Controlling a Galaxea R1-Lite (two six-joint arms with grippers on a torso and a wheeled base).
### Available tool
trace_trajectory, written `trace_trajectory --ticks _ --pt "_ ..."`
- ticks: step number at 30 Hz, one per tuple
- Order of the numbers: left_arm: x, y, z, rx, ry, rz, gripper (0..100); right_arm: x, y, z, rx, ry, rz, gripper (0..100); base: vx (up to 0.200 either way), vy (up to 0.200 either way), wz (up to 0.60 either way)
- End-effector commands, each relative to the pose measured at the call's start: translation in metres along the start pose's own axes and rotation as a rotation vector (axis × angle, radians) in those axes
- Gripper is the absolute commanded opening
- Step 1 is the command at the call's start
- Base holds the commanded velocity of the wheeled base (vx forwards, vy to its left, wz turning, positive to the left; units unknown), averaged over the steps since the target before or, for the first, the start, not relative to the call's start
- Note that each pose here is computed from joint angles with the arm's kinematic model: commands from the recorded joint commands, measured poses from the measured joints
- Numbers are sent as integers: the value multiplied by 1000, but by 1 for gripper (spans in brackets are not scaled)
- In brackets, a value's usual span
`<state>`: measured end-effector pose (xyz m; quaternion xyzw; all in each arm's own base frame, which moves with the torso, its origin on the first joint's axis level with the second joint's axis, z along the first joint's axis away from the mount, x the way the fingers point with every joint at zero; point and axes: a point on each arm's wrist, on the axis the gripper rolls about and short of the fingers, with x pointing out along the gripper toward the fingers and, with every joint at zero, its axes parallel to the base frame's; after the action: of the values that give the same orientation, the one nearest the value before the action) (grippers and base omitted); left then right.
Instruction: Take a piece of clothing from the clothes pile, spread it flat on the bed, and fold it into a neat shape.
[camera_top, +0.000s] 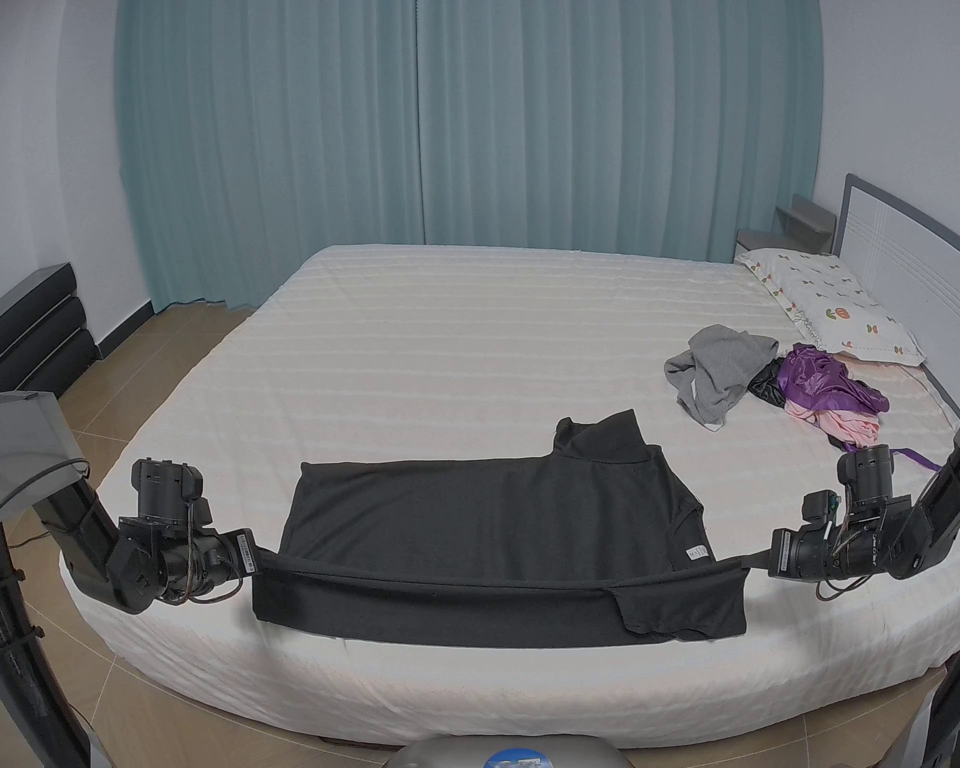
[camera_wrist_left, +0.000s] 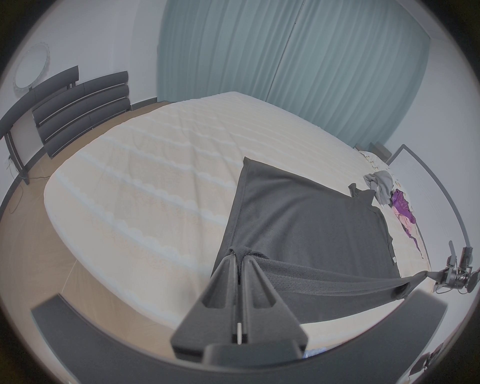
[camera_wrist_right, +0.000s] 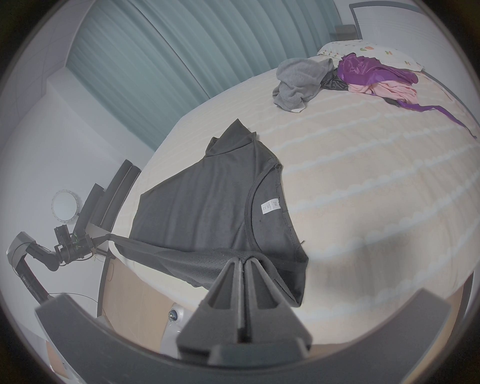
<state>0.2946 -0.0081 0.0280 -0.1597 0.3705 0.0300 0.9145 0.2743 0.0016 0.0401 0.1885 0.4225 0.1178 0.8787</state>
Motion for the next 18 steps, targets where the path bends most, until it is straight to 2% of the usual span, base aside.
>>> trace_trajectory --ticks 1,9,18 --pt "20 2 -2 -3 43 14 0 24 -8 2 12 39 -8 0 0 0 0" --pt "47 2 6 -60 57 23 0 53 -17 12 17 52 -14 0 0 0 0" --pt "72 4 2 -69 81 26 0 75 -22 15 18 66 -12 0 0 0 0"
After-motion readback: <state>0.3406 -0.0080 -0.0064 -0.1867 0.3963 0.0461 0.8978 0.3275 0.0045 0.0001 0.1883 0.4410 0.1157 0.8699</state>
